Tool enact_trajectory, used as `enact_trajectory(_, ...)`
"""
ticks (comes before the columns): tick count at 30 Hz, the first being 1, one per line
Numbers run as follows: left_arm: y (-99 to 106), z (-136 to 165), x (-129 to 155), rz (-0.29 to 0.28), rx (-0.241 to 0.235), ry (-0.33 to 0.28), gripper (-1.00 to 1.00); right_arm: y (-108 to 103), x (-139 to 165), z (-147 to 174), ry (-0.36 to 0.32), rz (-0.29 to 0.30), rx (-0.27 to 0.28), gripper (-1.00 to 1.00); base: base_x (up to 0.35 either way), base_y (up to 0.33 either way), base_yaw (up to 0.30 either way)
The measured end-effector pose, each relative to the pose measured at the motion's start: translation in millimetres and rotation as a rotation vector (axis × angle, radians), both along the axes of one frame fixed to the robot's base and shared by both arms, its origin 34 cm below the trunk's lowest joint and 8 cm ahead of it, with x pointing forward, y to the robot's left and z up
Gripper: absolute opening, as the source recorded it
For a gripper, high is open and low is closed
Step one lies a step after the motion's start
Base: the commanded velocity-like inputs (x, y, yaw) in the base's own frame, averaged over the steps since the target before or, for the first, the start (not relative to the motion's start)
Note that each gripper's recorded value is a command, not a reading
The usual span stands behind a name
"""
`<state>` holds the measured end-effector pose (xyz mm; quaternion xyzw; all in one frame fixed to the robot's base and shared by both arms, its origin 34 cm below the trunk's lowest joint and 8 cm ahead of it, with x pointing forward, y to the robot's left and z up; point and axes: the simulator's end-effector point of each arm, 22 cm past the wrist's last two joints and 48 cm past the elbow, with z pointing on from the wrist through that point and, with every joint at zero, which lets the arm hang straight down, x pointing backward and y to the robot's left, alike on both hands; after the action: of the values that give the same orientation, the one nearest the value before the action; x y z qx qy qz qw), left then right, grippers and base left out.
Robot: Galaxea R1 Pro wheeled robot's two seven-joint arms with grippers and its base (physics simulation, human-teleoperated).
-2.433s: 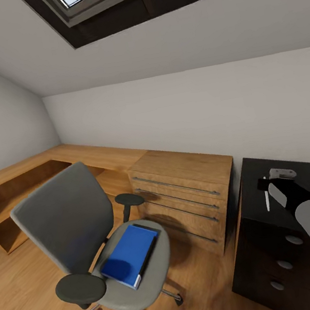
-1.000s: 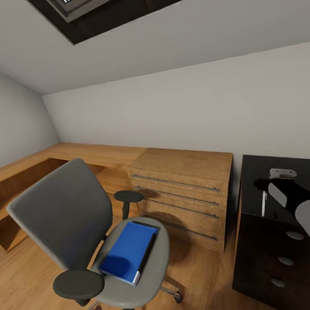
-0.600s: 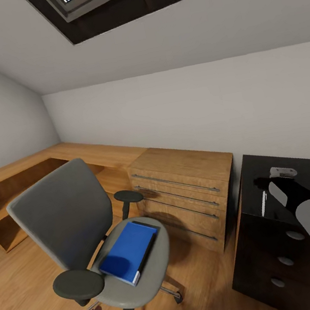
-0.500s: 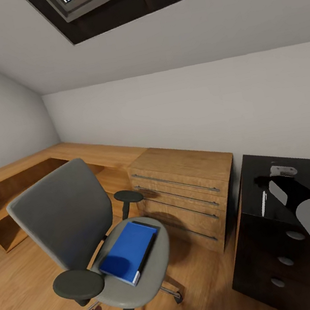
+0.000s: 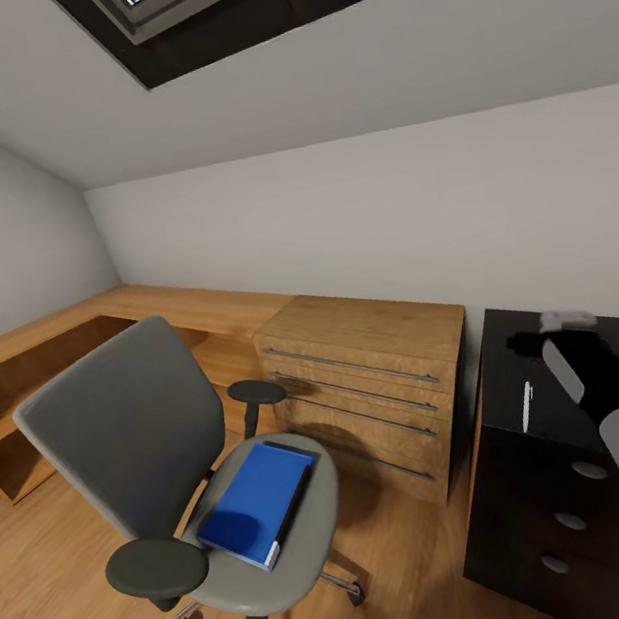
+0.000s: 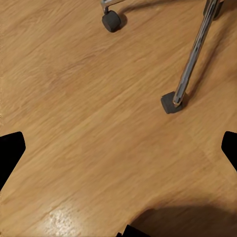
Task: In the bedroom, organize the workspace by keeping the computer under the desk, ensuring the monitor is on the desk, placing the keyboard on the desk next to the monitor, placing the mouse on the desk next to the keyboard, moving the folder from the swivel chair onto the desk next to the mouse, stacking the notebook on top of the folder with the pen on top of the notebook, and positioning the swivel chair next to the desk.
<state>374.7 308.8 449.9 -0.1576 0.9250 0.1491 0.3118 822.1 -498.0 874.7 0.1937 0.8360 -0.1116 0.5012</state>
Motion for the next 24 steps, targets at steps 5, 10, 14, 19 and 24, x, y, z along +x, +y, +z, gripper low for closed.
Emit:
enact_trajectory(5,2.3,0.1,-0.3,0.004,0.003,0.0,1.0,20.4,-23.0,1.5,0.012,0.042,-0.013,1.0,0.0,0.0,0.0)
enact_trajectory(10,6.2,0.1,-1.0,0.005,0.007,0.001,1.0,65.0,-64.3,-4.4,0.045,0.114,-0.013,1.0,0.0,0.0,0.0)
enact_trajectory(14,12.3,-0.9,-4.1,0.009,0.015,0.007,1.0,98.2,-106.4,-33.8,0.069,0.158,-0.002,1.0,0.0,0.0,0.0)
enact_trajectory(19,15.8,-1.2,-5.3,0.012,0.019,0.01,1.0,132.7,-140.2,-77.2,0.129,0.185,0.048,1.0,0.0,0.0,0.0)
enact_trajectory(24,22.5,1.7,-3.3,0.02,0.031,-0.007,1.0,135.1,-143.2,-83.8,0.139,0.187,0.054,1.0,0.0,0.0,0.0)
